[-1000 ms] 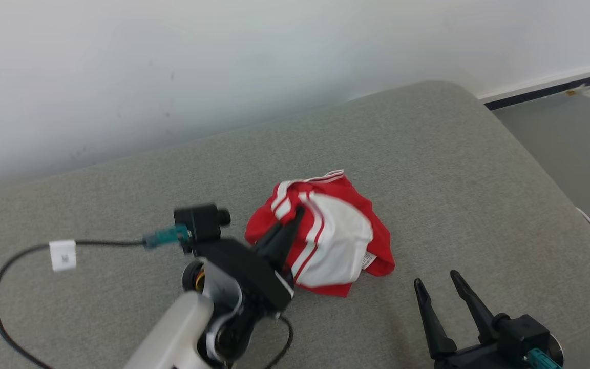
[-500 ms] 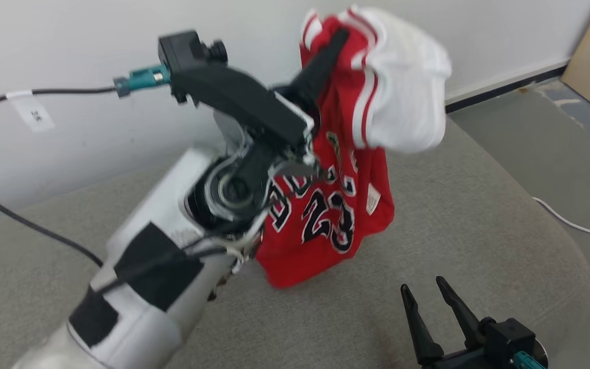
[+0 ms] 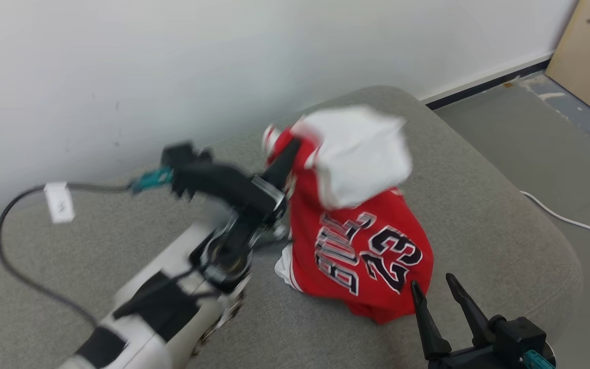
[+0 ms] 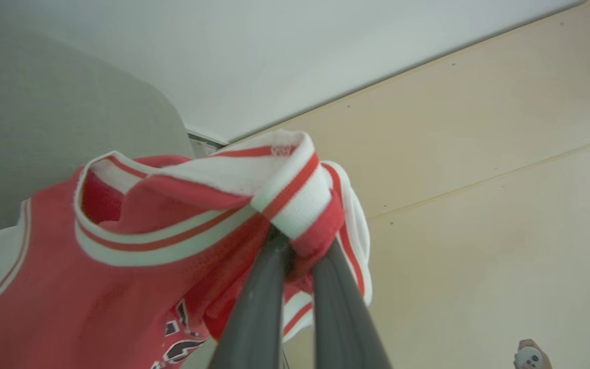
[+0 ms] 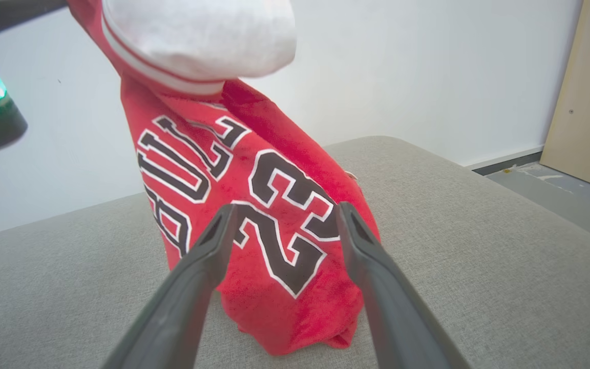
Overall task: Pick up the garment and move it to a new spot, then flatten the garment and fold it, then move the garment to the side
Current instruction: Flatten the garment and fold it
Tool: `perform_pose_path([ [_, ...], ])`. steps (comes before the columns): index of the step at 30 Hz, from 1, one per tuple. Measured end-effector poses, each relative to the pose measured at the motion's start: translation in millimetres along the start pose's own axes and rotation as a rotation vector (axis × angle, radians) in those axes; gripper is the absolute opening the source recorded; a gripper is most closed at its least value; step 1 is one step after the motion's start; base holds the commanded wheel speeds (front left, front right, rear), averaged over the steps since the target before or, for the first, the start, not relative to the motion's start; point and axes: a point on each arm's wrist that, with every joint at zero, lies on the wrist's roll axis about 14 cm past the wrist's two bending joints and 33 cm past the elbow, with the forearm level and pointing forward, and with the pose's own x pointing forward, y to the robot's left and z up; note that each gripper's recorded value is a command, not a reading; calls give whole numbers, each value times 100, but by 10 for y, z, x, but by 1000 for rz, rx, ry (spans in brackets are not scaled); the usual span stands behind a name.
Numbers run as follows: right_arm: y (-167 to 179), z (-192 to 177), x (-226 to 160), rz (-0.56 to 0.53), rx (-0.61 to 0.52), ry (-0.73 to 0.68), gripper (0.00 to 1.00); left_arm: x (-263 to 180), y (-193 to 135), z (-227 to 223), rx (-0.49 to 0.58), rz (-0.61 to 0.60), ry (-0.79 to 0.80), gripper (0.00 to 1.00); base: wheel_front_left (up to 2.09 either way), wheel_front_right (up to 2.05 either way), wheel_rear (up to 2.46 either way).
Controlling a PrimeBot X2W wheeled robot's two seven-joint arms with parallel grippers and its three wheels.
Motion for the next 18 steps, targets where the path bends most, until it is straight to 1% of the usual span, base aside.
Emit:
perform_pose_path([
  [2, 17, -13, 20, 6, 2, 4, 100, -180, 465, 33, 25, 100, -13, 0, 0, 0, 0],
  [4, 35, -34, 35, 11, 6, 10, 100, -399, 852, 98, 38, 181, -46, 0, 0, 0, 0],
  [6, 50, -50, 50, 17, 8, 15, 100, -659, 1177, 247, 33, 251, -121, 0, 0, 0, 0],
  [8, 63, -86, 53, 25, 8, 26, 100, -960, 1458, 491, 34, 320, -230, 0, 0, 0, 0],
  [11, 102, -115, 88, 46, 5, 36, 100, -1410, 1773, 804, 34, 417, -356, 0, 0, 0, 0],
  [16, 206, -149, 157, 90, 6, 45, 100, -1991, 2092, 894, -40, 527, -464, 0, 0, 0, 0],
  [17, 238, -162, 168, 100, 8, 49, 100, -2103, 2160, 879, -47, 558, -473, 2, 0, 0, 0],
  [18, 262, -175, 177, 110, 9, 52, 100, -2213, 2223, 848, -49, 588, -478, 27, 0, 0, 0],
])
